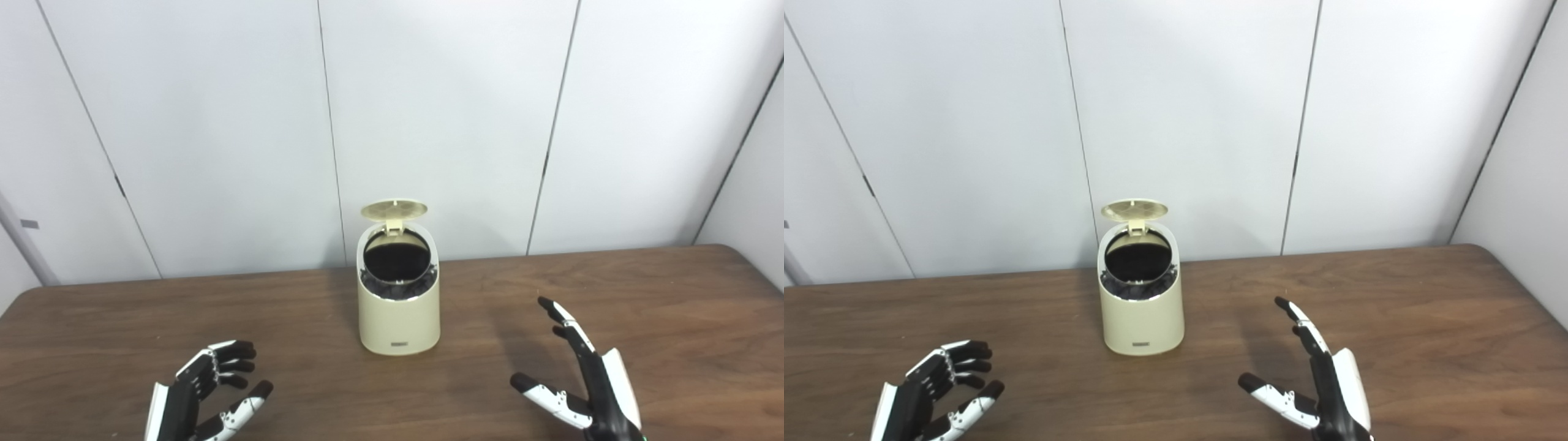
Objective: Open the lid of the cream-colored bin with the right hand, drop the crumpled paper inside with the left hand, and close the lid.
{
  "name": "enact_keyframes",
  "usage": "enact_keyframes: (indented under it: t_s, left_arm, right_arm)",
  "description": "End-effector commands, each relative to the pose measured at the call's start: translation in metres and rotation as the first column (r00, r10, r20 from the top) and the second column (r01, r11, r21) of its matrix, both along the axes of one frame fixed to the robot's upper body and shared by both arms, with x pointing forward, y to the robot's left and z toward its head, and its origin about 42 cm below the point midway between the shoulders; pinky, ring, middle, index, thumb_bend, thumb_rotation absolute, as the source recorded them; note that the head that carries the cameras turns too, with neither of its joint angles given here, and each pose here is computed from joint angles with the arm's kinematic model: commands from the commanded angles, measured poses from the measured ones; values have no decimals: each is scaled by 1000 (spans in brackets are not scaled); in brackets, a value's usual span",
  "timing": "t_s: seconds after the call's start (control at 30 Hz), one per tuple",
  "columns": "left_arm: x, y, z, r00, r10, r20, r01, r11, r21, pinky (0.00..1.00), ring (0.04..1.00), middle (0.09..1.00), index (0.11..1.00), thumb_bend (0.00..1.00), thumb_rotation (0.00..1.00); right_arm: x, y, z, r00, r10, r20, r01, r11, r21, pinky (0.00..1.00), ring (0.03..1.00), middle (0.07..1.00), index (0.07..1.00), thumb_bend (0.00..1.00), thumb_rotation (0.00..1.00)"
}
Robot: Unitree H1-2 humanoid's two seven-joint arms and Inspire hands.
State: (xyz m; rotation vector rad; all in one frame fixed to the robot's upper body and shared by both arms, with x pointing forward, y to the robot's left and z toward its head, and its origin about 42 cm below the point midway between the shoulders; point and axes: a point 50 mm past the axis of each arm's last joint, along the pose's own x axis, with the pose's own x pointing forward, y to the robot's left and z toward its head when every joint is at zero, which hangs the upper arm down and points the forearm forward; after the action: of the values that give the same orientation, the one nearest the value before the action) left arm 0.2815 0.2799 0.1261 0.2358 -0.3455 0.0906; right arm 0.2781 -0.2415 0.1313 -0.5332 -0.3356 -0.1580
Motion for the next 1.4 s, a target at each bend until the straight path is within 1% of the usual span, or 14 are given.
enact_keyframes:
  t_s: [0.0,0.1,0.17,0.43,0.6,0.7,0.77,0.9,1.07,1.17,1.23,1.27,1.3,1.37]
  left_arm:
    - [4,0,3,999,-4,34,4,1000,2,529,622,663,657,667,173]
    - [4,-1,3,999,-6,35,5,1000,7,520,617,659,653,664,171]
    - [4,-2,2,999,-5,34,5,1000,8,519,616,657,651,668,181]
    - [7,-6,2,999,-3,35,3,1000,-3,530,621,661,652,672,186]
    - [8,-9,2,999,-4,37,4,1000,0,528,618,659,650,672,188]
    - [8,-10,2,999,-8,38,8,1000,-8,524,615,655,646,674,178]
    - [8,-11,3,999,-9,37,9,1000,-14,517,610,650,644,679,166]
    - [9,-13,3,999,-7,38,7,1000,-12,511,605,644,641,691,158]
    - [9,-13,2,1000,-3,31,4,1000,-17,512,610,643,641,729,128]
    - [9,-14,1,1000,-4,30,5,1000,-22,510,609,641,638,746,121]
    - [10,-14,1,1000,-7,29,8,999,-31,514,611,642,637,756,121]
    - [10,-14,1,1000,-8,29,9,999,-34,517,612,642,637,758,121]
    - [10,-14,1,1000,-7,27,8,999,-33,519,613,642,637,760,120]
    - [10,-14,1,1000,-4,26,5,1000,-29,518,613,642,637,765,127]
  right_arm:
    - [-8,4,-16,1000,10,-24,-10,1000,15,842,894,893,874,839,734]
    - [-8,4,-15,1000,9,-23,-8,1000,12,855,897,893,874,836,739]
    - [-8,3,-14,1000,8,-20,-8,1000,13,858,897,895,876,824,722]
    - [-3,-1,-1,999,13,35,-12,1000,-24,878,895,892,875,799,730]
    - [7,-5,13,996,15,83,-9,997,-71,850,882,891,879,806,737]
    - [15,-7,26,994,20,109,-3,989,-150,819,887,898,895,830,757]
    - [21,-9,34,991,23,135,2,983,-185,786,870,883,882,842,754]
    - [37,-11,52,981,49,185,-10,979,-205,819,869,884,887,871,771]
    - [56,-11,73,967,91,239,-34,972,-231,811,878,897,892,869,774]
    - [69,-9,88,953,116,280,-45,968,-248,827,874,886,889,885,793]
    - [79,-4,104,940,135,312,-54,965,-255,831,873,883,890,900,797]
    - [81,-3,109,936,142,322,-58,964,-259,828,875,887,895,893,790]
    - [85,1,120,928,151,341,-54,959,-278,826,876,889,897,889,786]
    - [90,7,135,918,162,361,-49,952,-304,776,867,892,897,867,788]
